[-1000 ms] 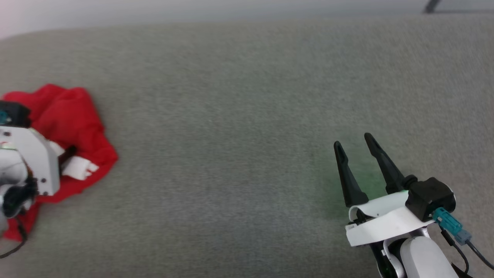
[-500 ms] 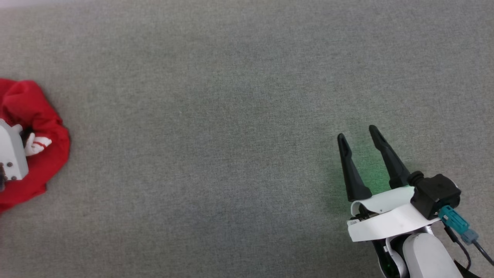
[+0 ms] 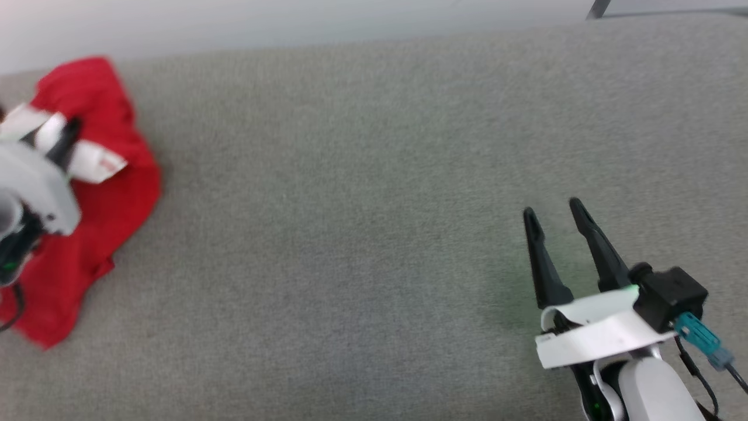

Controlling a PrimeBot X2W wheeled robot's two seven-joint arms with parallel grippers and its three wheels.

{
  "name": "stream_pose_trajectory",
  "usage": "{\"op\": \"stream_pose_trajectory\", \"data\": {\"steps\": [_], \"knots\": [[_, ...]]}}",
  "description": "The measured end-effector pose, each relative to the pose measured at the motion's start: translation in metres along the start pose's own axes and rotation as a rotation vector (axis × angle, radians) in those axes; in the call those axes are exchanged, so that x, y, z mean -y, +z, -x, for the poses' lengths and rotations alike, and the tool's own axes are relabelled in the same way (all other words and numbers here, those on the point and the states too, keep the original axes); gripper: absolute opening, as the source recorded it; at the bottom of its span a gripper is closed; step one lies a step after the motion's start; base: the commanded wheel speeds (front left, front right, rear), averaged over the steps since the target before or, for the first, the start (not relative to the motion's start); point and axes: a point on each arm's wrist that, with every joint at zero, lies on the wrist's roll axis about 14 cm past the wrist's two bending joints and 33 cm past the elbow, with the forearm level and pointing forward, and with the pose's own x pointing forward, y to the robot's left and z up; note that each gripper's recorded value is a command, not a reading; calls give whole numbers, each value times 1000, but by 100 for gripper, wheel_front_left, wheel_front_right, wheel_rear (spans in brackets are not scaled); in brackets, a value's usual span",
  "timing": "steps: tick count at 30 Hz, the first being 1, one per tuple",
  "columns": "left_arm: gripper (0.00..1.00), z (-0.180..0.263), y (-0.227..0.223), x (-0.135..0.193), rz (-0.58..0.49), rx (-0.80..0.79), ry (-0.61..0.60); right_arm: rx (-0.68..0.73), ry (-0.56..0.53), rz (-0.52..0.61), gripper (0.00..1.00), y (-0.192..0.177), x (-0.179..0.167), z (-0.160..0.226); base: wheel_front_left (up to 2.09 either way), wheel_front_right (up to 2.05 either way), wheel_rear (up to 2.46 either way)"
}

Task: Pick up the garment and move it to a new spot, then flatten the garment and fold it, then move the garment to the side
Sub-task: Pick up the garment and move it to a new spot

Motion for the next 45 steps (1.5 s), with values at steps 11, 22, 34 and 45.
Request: {"op": "stream_pose_trajectory", "data": {"steps": [11,22,34,45], "knots": [[0,7,102,160,-149,251,-449,57,-150,-2,100,27,41,40,0,0,0],[0,37,81,330,-253,194,-925,104,-300,-17,100,46,81,75,0,0,0],[0,24,-47,386,-324,-201,-1079,94,-450,-49,100,45,113,113,0,0,0],[0,3,-101,392,-368,-381,-1105,69,-538,-43,100,42,129,132,0,0,0]]}}
